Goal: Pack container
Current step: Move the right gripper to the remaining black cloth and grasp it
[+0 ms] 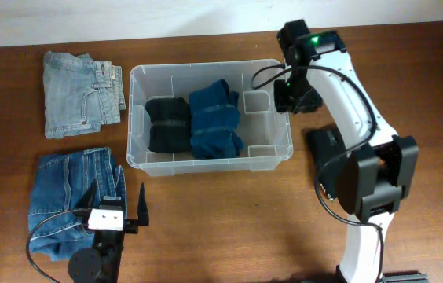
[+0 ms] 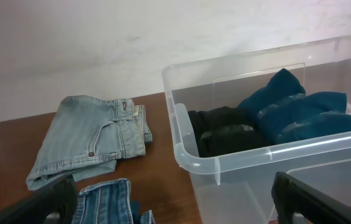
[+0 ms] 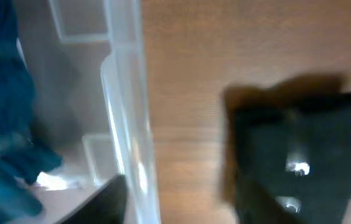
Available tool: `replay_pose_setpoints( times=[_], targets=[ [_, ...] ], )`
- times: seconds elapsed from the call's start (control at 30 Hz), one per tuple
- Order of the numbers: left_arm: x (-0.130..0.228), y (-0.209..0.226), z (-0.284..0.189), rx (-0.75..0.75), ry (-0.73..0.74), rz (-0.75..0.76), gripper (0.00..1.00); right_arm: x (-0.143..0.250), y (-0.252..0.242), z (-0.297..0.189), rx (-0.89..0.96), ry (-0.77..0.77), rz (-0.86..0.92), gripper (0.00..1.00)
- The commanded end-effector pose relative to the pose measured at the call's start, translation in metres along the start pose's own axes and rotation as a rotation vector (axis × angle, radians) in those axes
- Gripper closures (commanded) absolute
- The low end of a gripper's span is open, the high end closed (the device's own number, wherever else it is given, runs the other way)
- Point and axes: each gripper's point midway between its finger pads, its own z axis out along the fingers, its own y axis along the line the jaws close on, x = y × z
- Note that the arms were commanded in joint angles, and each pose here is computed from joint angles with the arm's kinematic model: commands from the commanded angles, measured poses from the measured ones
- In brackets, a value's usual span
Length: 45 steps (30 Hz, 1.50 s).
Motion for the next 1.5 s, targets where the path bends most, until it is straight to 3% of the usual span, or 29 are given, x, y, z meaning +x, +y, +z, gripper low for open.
replay_pose_setpoints(
  times=[0.0, 0.03, 0.07, 0.4, 0.57, 0.77, 0.93, 1.13, 1.47],
  targets=[
    [0.001, 0.001, 0.0, -0.005, 0.0, 0.02, 0.01, -0.005, -0.021, -0.075, 0.063, -0.169, 0.02, 0.35],
    [0.001, 0.001, 0.0, -0.005, 0.0, 0.02, 0.01, -0.002, -0.025, -0.085, 0.074, -0.18, 0.023, 0.13],
    [0.001, 0.001, 0.0, -0.005, 0.0, 0.02, 0.01, 0.002, -0.031, -0.094, 0.083, -0.186, 0.032, 0.01],
    [0.001, 0.001, 0.0, -0.005, 0.0, 0.02, 0.01, 0.049, -0.111, -0.125, 0.127, -0.124, 0.311, 0.01],
    [0.001, 0.001, 0.0, -0.005, 0.0, 0.02, 0.01, 0.066, -0.145, -0.097, 0.111, -0.004, 0.424, 0.01],
    [0.001, 0.001, 0.0, -0.005, 0.0, 0.02, 0.01, 0.083, -0.137, -0.044, -0.024, 0.141, 0.49, 0.01],
    [0.001, 0.001, 0.0, -0.005, 0.0, 0.02, 0.01, 0.091, -0.124, 0.001, -0.094, 0.189, 0.358, 0.01],
    [0.001, 0.001, 0.0, -0.005, 0.0, 0.02, 0.01, 0.096, -0.129, 0.04, -0.093, 0.183, 0.339, 0.01],
    [0.001, 0.001, 0.0, -0.005, 0.0, 0.02, 0.01, 0.096, -0.131, 0.073, -0.112, 0.134, 0.135, 0.01]
  ],
)
